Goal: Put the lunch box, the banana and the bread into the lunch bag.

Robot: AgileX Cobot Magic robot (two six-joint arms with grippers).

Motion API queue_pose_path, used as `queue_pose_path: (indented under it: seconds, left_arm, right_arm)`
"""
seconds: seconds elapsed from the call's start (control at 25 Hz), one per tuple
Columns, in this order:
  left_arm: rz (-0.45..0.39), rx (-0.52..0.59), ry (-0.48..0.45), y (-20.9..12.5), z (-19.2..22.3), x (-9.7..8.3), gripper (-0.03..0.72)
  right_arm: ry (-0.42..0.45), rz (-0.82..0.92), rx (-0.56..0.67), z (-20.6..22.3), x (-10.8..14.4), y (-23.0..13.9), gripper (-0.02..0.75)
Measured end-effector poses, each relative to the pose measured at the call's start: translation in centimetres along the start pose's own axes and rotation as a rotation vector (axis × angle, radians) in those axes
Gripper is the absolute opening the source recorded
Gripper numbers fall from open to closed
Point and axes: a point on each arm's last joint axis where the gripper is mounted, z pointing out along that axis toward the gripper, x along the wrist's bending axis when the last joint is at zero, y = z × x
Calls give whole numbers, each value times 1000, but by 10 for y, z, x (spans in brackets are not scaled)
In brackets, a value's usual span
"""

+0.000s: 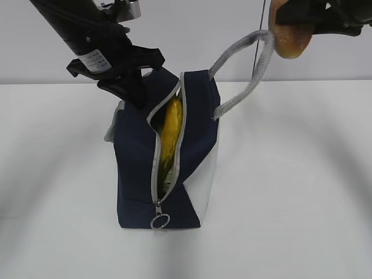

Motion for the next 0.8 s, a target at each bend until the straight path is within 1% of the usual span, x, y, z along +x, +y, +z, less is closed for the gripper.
queue_pose_path:
  seconds: [0.2,0.36,0.52,0.8]
  left_arm:
    - [0,0,0,0,0,0,-1]
    - [0,0,0,0,0,0,-1]
    - [0,-1,0,0,0,0,-1]
    - [0,-1,0,0,0,0,-1]
  right_arm:
    - [109,85,-26,-4,12,8,460]
    - [186,101,-17,-3,20,7,459]
    - [204,74,-33,-5,23,11,459]
    - [223,23,-119,-20,32,36,459]
